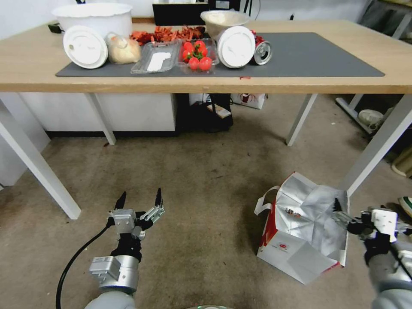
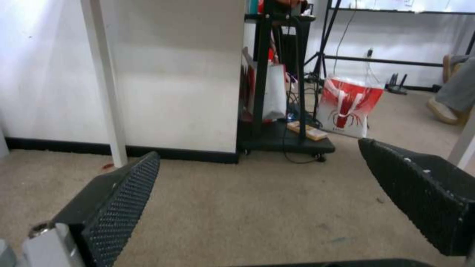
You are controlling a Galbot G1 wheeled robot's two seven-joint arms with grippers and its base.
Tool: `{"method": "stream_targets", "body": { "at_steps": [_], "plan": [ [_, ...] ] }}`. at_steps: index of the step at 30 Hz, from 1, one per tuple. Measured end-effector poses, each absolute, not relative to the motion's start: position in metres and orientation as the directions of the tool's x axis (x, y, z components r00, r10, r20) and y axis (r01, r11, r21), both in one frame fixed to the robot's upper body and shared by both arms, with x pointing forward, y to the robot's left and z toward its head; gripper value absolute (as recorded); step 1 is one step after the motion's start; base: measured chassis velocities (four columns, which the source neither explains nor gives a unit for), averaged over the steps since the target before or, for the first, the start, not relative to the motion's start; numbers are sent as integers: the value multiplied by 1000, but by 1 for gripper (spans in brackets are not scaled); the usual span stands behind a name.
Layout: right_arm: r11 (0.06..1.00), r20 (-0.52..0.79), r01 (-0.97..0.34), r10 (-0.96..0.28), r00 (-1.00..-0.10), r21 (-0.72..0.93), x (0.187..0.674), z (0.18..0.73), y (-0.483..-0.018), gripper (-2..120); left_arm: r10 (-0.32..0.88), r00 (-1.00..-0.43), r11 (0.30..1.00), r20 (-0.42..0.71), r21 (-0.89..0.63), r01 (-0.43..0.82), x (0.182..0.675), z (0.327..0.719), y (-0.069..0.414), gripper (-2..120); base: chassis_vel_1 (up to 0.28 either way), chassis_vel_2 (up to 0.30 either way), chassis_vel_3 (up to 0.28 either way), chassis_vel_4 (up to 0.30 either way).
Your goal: Pick up the food delivery bag from the floor and place it on the table.
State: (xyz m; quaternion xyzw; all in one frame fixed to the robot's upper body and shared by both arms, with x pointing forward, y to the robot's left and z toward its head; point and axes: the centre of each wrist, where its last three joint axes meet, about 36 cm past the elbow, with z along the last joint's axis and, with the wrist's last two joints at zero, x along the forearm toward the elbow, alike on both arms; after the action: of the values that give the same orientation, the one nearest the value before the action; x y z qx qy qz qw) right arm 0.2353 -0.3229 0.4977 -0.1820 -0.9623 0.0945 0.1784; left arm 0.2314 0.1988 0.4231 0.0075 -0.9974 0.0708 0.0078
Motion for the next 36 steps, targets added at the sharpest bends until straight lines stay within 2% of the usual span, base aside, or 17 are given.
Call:
{"method": "stream_targets", "body": {
  "at_steps": [6, 15, 23, 36],
  "plan": [
    [901, 367, 328, 419, -831, -285, 247, 485, -339, 100, -15, -1000, 990, 19, -140, -17, 232, 421, 199, 100, 0, 0, 0, 0],
    [893, 482, 325, 443, -756, -311, 265, 430, -354, 100, -20, -999, 990, 25, -141, -23, 235, 416, 198, 100, 0, 0, 0, 0],
    [900, 491, 293, 423, -761, -322, 265, 403, -341, 100, -25, -999, 989, 28, -143, -29, 236, 414, 198, 100, 0, 0, 0, 0],
    [902, 510, 254, 410, -756, -349, 255, 390, -331, 100, -28, -999, 989, 19, -148, -31, 235, 416, 197, 100, 0, 0, 0, 0]
  ]
}}
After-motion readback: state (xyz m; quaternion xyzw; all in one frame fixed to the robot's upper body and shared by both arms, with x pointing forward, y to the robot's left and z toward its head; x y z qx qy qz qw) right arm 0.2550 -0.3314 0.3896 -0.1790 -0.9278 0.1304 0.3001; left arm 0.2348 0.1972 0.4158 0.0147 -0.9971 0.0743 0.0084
